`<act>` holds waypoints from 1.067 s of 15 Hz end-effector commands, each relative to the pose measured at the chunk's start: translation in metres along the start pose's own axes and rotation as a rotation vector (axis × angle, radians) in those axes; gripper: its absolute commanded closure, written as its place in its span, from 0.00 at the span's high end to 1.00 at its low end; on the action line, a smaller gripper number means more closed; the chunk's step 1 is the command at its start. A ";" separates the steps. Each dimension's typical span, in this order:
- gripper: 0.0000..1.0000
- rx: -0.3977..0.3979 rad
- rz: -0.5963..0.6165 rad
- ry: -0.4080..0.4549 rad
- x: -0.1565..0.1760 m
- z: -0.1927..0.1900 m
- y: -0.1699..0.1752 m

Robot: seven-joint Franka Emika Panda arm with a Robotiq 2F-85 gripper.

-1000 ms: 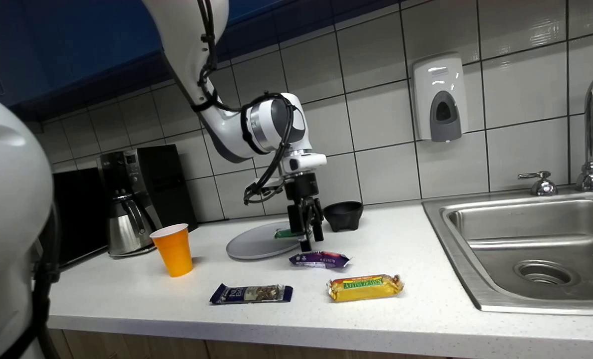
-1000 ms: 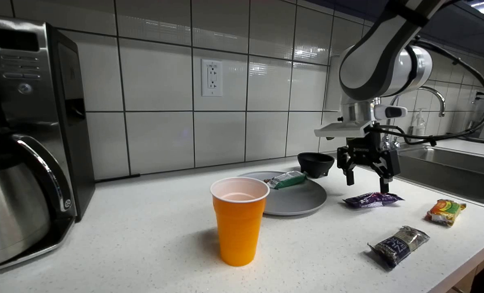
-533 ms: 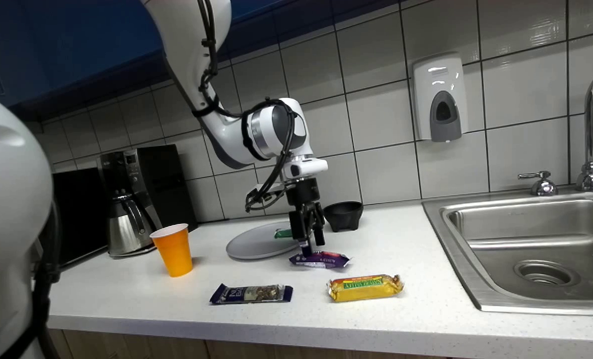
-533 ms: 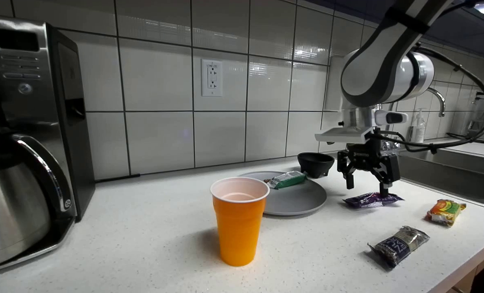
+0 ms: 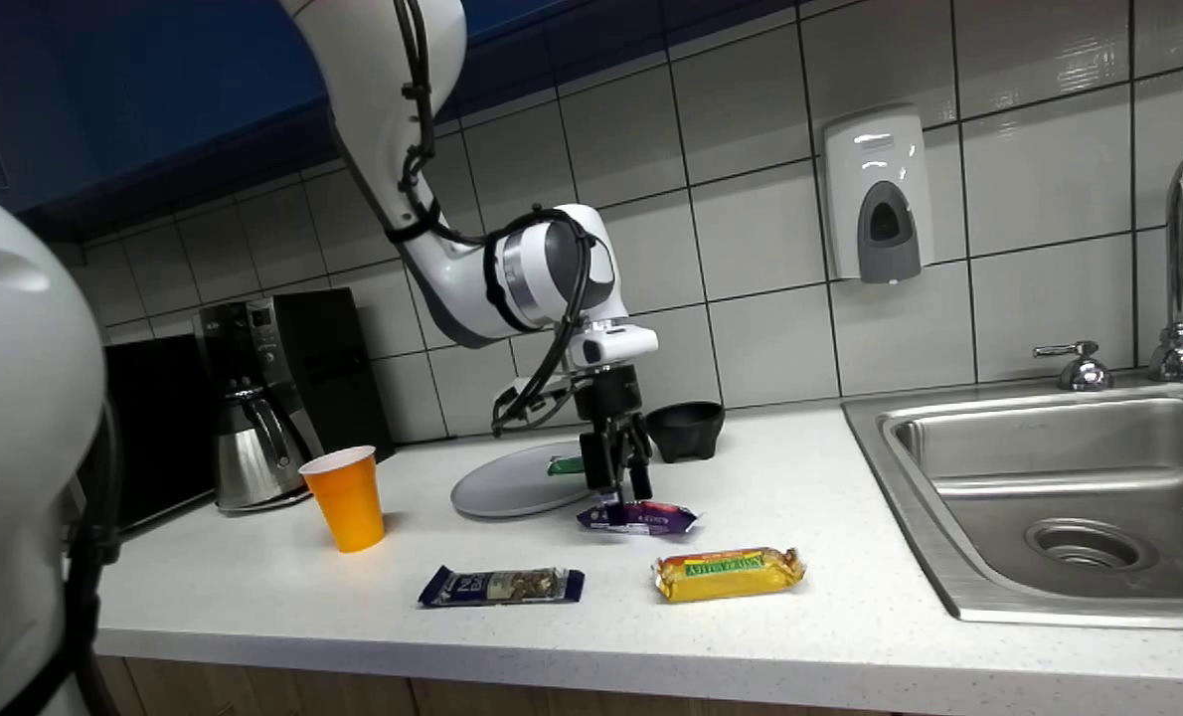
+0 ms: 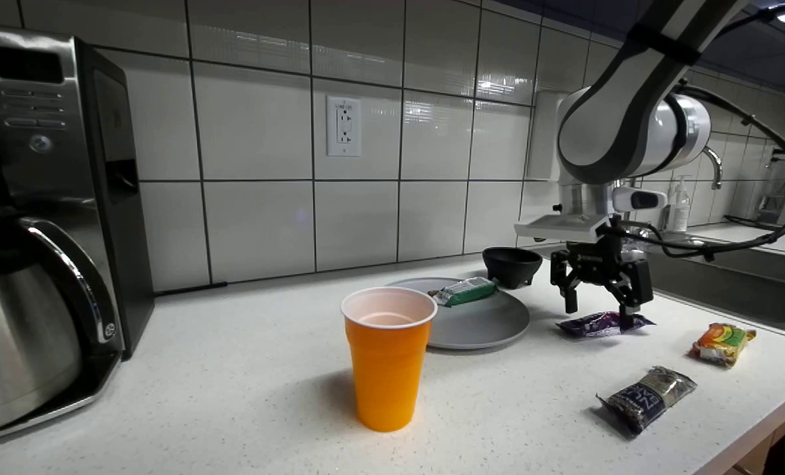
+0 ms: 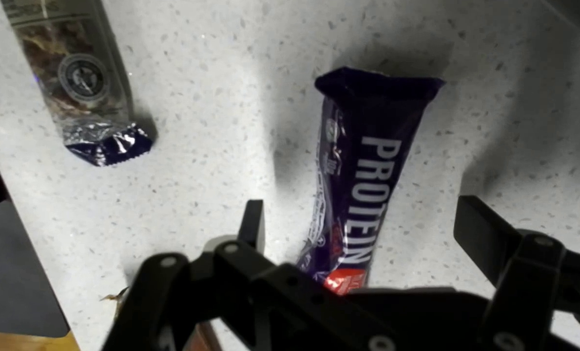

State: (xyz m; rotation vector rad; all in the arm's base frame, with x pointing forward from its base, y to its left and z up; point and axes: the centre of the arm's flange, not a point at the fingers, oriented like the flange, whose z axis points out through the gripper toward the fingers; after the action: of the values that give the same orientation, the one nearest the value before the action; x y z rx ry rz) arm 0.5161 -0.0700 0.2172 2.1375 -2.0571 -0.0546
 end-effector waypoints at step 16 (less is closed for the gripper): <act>0.04 0.075 -0.004 -0.001 0.001 -0.020 0.005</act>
State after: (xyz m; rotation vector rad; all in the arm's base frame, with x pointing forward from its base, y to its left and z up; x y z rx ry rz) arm 0.5196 -0.0697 0.2224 2.1616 -2.0764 -0.0065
